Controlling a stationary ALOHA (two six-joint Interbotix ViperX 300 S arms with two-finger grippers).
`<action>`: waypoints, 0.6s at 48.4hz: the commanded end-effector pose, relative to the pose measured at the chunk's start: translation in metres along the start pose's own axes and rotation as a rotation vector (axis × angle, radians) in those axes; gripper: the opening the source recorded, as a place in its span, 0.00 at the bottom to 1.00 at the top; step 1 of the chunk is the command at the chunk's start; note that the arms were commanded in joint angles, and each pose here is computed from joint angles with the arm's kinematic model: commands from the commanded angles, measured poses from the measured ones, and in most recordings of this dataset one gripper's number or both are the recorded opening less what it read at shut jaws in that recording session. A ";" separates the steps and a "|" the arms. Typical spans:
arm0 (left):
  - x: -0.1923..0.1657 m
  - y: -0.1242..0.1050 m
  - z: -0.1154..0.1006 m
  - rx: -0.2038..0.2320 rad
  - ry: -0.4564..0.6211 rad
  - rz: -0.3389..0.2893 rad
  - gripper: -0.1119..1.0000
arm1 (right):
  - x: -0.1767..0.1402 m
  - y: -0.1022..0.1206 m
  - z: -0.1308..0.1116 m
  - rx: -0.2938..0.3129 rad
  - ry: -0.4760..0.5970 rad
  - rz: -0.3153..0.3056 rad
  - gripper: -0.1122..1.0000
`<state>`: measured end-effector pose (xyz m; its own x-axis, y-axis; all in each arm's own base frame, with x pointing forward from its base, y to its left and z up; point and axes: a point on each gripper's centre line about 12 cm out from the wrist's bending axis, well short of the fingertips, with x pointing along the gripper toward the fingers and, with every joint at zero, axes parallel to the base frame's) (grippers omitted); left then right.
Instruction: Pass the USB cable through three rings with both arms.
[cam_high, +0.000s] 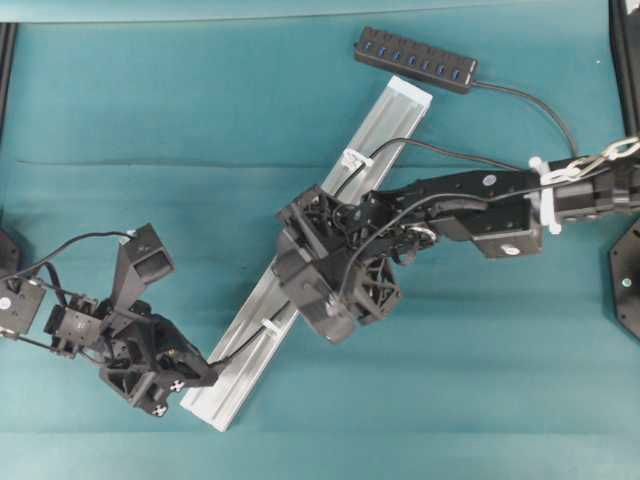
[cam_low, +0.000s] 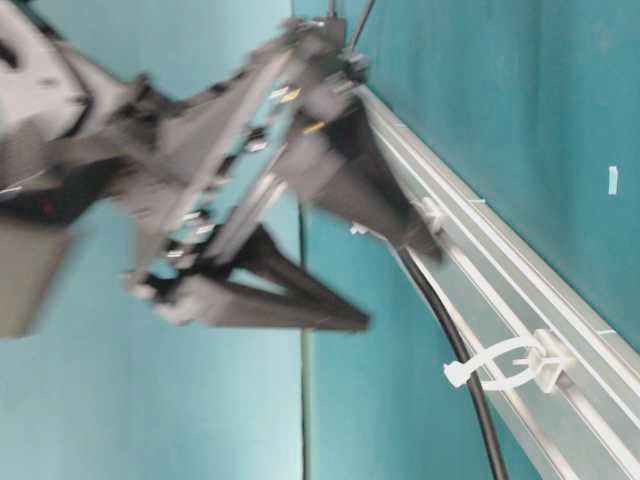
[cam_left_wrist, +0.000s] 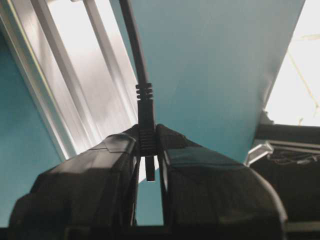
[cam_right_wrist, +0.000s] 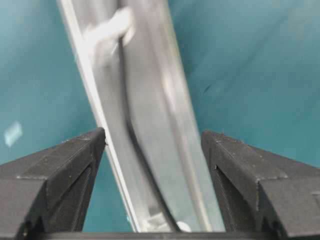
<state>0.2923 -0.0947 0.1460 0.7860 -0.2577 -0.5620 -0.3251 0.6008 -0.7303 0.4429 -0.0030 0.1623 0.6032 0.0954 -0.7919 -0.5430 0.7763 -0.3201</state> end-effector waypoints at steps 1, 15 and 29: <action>-0.003 -0.006 0.004 -0.002 -0.015 -0.023 0.19 | -0.011 -0.005 0.012 0.072 -0.039 -0.025 0.87; -0.008 -0.013 0.010 -0.005 -0.032 -0.044 0.30 | -0.023 -0.011 0.020 0.433 -0.101 -0.060 0.87; -0.007 -0.012 0.013 0.065 -0.010 0.015 0.96 | -0.027 -0.020 0.032 0.674 -0.224 -0.125 0.87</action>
<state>0.2922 -0.0900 0.1525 0.7705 -0.2393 -0.5908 -0.3327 0.6396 -0.6930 0.4533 -0.0052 0.1972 0.7535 0.0504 -0.6555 -0.0454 0.9987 0.0247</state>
